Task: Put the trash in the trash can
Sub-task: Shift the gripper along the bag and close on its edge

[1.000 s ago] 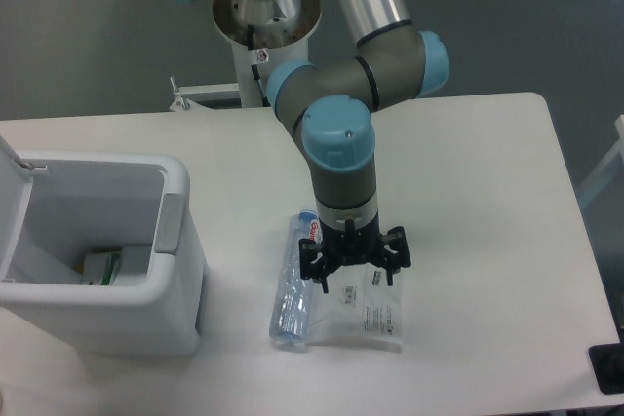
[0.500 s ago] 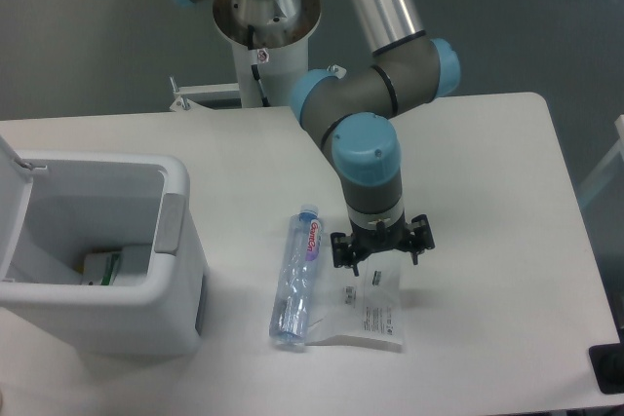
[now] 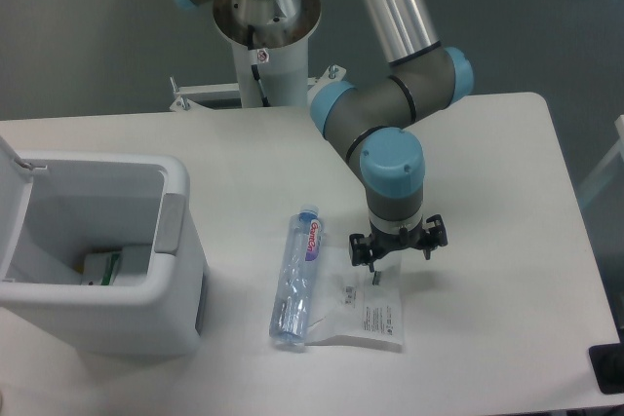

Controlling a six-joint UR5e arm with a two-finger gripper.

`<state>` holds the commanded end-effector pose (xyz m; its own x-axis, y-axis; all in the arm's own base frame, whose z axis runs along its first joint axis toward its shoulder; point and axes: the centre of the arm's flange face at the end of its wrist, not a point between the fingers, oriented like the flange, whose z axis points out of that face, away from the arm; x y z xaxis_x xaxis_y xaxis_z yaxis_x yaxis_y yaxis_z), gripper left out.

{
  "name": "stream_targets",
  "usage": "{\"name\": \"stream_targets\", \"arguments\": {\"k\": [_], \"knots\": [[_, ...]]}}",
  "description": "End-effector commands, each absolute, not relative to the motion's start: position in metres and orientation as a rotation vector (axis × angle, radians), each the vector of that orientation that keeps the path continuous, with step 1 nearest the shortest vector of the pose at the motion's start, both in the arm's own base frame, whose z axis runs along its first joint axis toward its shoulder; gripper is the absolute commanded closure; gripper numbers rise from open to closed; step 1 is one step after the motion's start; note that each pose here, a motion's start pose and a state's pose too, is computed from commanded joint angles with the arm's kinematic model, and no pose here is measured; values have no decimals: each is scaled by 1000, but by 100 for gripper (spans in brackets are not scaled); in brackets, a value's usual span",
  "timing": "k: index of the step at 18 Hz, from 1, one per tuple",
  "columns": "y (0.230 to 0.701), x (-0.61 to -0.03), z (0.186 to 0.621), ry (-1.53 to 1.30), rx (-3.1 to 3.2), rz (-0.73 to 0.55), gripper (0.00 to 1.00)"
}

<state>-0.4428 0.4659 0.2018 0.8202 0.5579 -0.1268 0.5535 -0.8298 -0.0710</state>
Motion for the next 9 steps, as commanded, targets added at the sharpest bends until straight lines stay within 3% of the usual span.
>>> {"name": "stream_targets", "arguments": {"k": [9], "knots": [[481,-437,195,-873,-2977,211,0]]}}
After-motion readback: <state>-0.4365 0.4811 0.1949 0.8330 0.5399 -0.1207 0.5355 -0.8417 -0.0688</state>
